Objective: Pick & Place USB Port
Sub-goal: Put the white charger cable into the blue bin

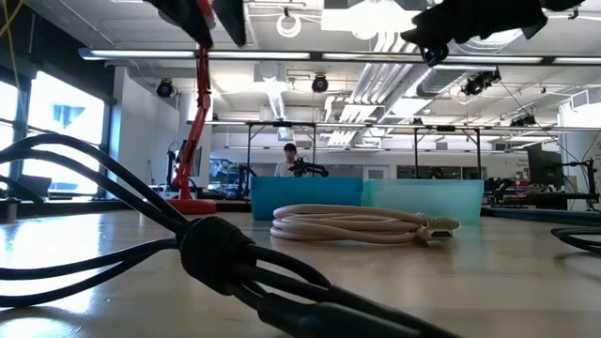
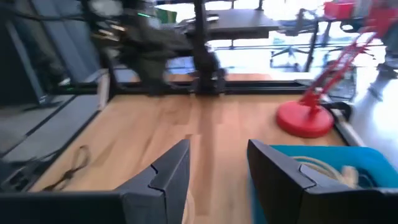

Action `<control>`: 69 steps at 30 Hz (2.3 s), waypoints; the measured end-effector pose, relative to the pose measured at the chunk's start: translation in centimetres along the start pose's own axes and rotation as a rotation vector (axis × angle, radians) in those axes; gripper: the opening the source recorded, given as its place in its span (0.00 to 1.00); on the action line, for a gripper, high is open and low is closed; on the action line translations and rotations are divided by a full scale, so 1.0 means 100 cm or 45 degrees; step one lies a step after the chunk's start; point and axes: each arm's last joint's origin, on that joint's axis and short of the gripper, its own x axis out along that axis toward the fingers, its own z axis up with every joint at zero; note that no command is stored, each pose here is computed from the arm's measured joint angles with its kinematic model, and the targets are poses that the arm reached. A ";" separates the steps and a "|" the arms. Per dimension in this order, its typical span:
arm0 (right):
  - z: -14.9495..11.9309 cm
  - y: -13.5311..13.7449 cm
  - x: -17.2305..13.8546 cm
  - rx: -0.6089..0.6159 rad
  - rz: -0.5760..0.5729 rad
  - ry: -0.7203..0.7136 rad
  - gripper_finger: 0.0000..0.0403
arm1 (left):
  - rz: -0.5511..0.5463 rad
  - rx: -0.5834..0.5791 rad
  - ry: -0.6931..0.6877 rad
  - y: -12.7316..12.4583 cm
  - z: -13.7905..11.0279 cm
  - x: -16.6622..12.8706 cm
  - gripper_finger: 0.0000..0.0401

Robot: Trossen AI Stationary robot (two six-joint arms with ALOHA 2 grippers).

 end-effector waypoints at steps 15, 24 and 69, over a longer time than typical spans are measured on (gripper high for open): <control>-0.004 0.038 0.009 -0.041 0.145 0.109 0.38 | -0.440 0.253 -0.076 0.040 -0.023 0.095 0.48; -0.005 0.048 0.013 -0.044 0.189 0.136 0.38 | -0.463 0.473 -0.124 0.036 -0.015 0.136 0.48; -0.007 0.089 0.025 -0.031 0.274 0.206 0.38 | -0.381 0.496 -0.077 0.027 -0.006 0.206 0.07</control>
